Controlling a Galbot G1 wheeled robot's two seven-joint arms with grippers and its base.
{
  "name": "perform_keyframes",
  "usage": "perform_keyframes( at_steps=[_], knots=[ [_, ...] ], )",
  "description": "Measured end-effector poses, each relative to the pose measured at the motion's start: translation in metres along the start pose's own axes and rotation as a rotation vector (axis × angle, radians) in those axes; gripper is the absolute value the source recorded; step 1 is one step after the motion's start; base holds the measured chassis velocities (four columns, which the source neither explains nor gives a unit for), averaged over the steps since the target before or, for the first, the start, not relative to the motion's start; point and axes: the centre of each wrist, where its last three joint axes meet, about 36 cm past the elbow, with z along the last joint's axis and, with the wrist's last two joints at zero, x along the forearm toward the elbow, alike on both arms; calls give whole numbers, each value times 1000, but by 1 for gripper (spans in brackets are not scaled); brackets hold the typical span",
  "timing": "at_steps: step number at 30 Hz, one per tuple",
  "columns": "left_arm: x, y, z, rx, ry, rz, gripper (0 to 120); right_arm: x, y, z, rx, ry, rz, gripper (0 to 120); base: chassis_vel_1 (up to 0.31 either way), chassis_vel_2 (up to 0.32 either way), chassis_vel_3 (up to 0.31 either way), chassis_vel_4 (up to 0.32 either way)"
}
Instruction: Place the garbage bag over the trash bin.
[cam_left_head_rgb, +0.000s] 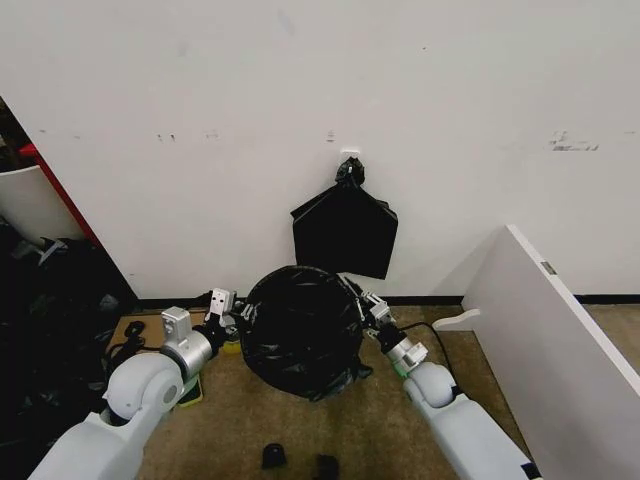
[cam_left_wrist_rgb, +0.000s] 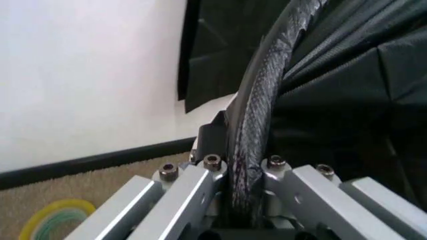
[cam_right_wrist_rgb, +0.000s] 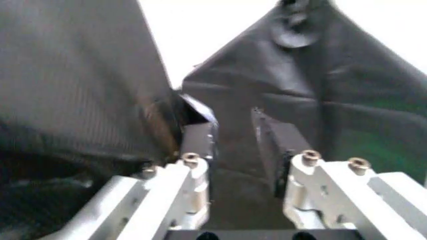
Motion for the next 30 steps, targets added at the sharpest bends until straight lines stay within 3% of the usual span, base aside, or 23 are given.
perform_keyframes(
  at_steps=[6, 14, 16, 21, 26, 30],
  knots=[
    [-9, 7, 8, 34, -24, -33, 1, 15, 7, -24, -83, 61, 142, 45, 0, 0, 0, 0],
    [-16, 23, 16, 43, -43, -86, 1, 28, 43, -85, -254, 326, 459, 74, 0, 0, 0, 0],
    [-17, 23, 16, 39, -45, -82, 1, 24, 48, -97, -326, 335, 465, 83, 0, 0, 0, 0],
    [-17, 20, 21, 26, -26, -72, 1, 19, 34, -90, -323, 283, 359, 98, 0, 0, 0, 0],
    [-20, 20, 18, 38, -51, -83, 1, 20, 33, -98, -379, 283, 351, 100, 0, 0, 0, 0],
    [-23, 23, 12, 68, -80, -100, 1, 44, 48, -120, -567, 273, 275, 100, 0, 0, 0, 0]
  ],
)
